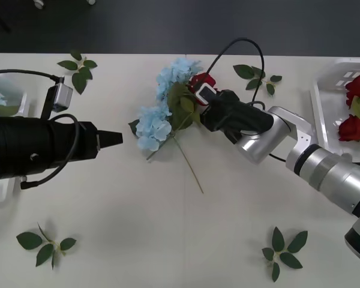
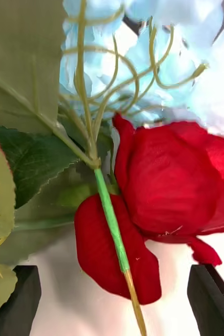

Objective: Put the red flowers into the right box and the blue flowers into the left box

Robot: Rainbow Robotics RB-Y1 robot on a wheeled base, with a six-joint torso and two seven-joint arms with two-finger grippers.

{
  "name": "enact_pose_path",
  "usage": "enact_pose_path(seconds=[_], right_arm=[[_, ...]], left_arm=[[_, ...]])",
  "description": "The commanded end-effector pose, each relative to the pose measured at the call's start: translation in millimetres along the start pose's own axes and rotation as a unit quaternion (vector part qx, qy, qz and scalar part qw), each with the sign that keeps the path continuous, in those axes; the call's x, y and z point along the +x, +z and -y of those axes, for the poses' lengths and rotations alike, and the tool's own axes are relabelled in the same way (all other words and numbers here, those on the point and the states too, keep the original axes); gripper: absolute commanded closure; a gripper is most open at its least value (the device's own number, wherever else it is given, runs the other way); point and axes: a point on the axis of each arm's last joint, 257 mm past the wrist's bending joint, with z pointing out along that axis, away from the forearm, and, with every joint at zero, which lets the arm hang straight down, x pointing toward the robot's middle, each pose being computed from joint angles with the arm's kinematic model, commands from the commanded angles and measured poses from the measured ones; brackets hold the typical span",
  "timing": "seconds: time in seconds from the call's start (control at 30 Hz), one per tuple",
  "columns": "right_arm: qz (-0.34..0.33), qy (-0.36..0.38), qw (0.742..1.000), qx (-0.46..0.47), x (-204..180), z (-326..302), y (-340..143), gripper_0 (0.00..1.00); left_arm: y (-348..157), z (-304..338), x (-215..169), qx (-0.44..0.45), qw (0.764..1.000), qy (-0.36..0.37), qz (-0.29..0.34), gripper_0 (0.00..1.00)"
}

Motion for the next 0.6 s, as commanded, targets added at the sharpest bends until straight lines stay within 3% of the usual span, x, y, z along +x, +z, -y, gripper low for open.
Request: enact_pose_path(seconds=[0.03, 0.23, 0.27, 0.3, 0.33, 0.4, 0.6], right_arm=[[0.003, 0.025, 1.000, -0.005, -5, -7, 2, 0.18], [-0.005, 0.025, 1.000, -0.003, 3, -5, 2, 0.18], [-0.006, 0.026, 1.000, -0.002, 3, -4, 2, 0.23], [-0.007, 0.025, 1.000, -0.002, 4, -4, 2, 0.41], [-0.007, 0.026, 1.000, -0.002, 4, -4, 2, 0.52], [-0.008, 0.025, 1.000, -0.001, 6, -3, 2, 0.98], [-0.011, 0.022, 1.000, 0.000, 9, 0, 1, 1.00]], left_arm=[[-11, 6, -20, -0.006, 0.999, 0.029, 0.028, 0.00], [-13, 4, -21, -0.006, 0.999, 0.030, 0.030, 0.00], [-13, 6, -22, -0.002, 0.999, 0.033, 0.031, 0.00], [-14, 6, -23, 0.000, 0.999, 0.034, 0.032, 0.00], [-15, 7, -22, 0.003, 0.999, 0.036, 0.032, 0.00], [-17, 10, -23, 0.011, 0.998, 0.049, 0.034, 0.00], [-23, 11, -24, 0.034, 0.993, 0.112, 0.033, 0.00]])
